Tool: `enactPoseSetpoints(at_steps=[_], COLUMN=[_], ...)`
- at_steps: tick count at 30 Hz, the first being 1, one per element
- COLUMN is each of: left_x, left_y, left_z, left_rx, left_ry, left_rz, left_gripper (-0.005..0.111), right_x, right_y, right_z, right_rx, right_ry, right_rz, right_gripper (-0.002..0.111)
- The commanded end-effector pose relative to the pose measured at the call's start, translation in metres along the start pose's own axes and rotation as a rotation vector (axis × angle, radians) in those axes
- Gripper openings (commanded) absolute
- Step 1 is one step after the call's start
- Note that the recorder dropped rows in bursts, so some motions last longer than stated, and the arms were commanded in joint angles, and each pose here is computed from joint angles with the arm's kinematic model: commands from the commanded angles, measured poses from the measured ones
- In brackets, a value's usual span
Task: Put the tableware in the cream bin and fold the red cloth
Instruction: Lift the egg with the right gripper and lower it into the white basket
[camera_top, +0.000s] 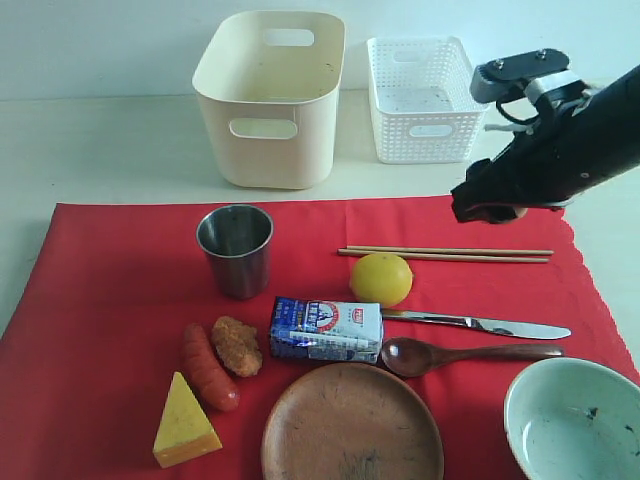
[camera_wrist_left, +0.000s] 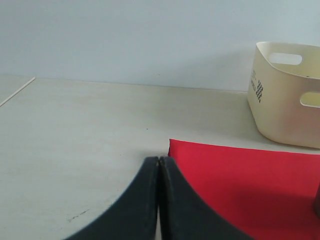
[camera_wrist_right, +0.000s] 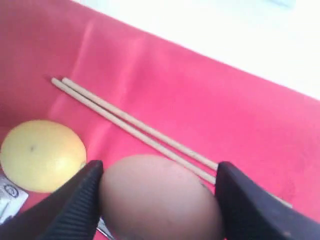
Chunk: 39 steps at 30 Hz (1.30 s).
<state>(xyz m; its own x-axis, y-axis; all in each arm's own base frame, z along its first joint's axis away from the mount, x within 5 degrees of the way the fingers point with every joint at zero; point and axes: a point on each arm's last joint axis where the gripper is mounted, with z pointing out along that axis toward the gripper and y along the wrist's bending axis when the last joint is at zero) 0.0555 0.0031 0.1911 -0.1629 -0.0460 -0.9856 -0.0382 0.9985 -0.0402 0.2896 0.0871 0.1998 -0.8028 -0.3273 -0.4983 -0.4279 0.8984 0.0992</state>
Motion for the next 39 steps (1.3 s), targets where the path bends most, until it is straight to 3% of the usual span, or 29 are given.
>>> enactPoseSetpoints(at_steps=[1, 11, 18, 26, 29, 31, 39], left_x=[0.001, 0.001, 0.001, 0.001, 0.001, 0.001, 0.001], left_y=[0.0, 0.0, 0.0, 0.0, 0.0, 0.0, 0.0], left_z=[0.0, 0.0, 0.0, 0.0, 0.0, 0.0, 0.0], left_rx=[0.007, 0.007, 0.007, 0.007, 0.007, 0.007, 0.007], left_ry=[-0.003, -0.003, -0.003, -0.003, -0.003, -0.003, -0.003], left_rz=[0.006, 0.006, 0.006, 0.006, 0.006, 0.006, 0.006], left_gripper=[0.003, 0.003, 0.003, 0.003, 0.003, 0.003, 0.003], right_x=[-0.011, -0.039, -0.085, -0.144, -0.147, -0.146, -0.145], right_y=[0.002, -0.015, -0.038, -0.057, -0.06, -0.062, -0.065], right_z=[-0.012, 0.007, 0.058, 0.118, 0.131, 0.141, 0.155], right_rx=[-0.002, 0.119, 0.2, 0.193, 0.19, 0.191, 0.206], right_ry=[-0.102, -0.283, -0.388, -0.462, -0.459, -0.451, -0.46], right_rz=[0.064, 0.088, 0.092, 0.111, 0.118, 0.12, 0.118], right_gripper=[0.0, 0.0, 0.0, 0.0, 0.0, 0.006, 0.046])
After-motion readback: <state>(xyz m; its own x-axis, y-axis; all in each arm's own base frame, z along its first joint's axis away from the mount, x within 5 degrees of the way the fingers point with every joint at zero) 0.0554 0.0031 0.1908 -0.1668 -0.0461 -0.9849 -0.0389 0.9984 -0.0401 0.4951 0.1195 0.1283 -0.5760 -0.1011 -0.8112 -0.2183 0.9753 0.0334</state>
